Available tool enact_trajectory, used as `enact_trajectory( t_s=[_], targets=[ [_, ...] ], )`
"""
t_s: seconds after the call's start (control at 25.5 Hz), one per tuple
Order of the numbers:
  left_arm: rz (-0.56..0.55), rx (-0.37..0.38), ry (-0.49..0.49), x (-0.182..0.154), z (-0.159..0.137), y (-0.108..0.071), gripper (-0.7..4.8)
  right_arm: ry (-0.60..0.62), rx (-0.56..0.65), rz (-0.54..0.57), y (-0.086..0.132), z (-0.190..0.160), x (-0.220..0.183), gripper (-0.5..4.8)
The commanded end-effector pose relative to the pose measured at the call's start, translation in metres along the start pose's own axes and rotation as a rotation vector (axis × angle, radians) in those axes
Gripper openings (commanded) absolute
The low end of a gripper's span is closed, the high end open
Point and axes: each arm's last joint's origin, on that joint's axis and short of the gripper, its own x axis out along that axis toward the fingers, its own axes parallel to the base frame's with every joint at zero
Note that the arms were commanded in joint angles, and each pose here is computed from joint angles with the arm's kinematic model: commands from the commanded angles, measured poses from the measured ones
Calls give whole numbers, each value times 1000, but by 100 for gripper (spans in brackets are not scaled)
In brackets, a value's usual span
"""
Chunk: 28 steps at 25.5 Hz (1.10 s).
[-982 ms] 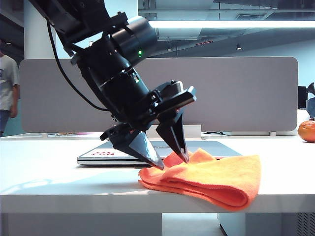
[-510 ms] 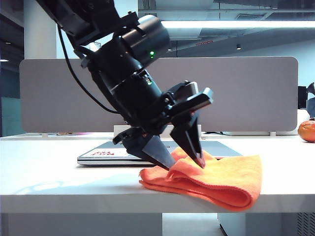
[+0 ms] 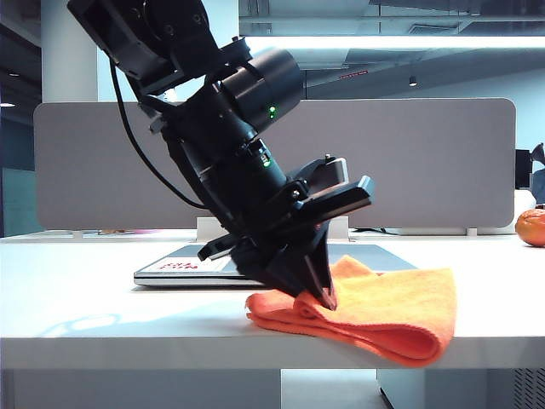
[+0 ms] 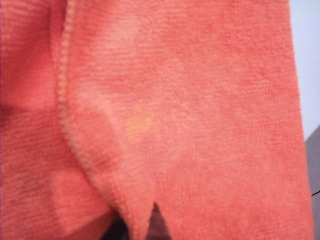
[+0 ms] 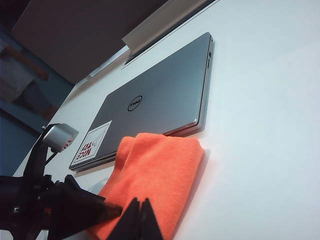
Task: Pick up the orange rag and put it over the laptop.
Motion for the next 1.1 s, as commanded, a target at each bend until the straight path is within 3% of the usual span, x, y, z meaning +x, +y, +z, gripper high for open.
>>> enact_trajectory(
  t_s=[0.04, 0.24, 0.35, 0.67, 0.75, 0.9, 1.1],
  targets=[
    [-12, 10, -41, -3, 10, -4, -7, -9, -8, 4, 0, 0, 0, -5],
    [-35, 33, -135, -22, 36, -14, -7, -10, -8, 5, 0, 0, 0, -5],
    [-47, 107, -225, -47, 66, -24, -7, -9, -8, 4, 0, 0, 0, -5],
    [-27, 223, -342, -94, 115, -39, -7, -10, -8, 4, 0, 0, 0, -5],
    [-4, 220, -411, -114, 133, -36, -7, -10, -8, 4, 0, 0, 0, -5],
    [24, 200, -460, -136, 149, -25, -7, -10, -8, 4, 0, 0, 0, -5],
    [75, 159, -517, -161, 164, -1, -7, -10, -8, 4, 0, 0, 0, -5]
  ],
)
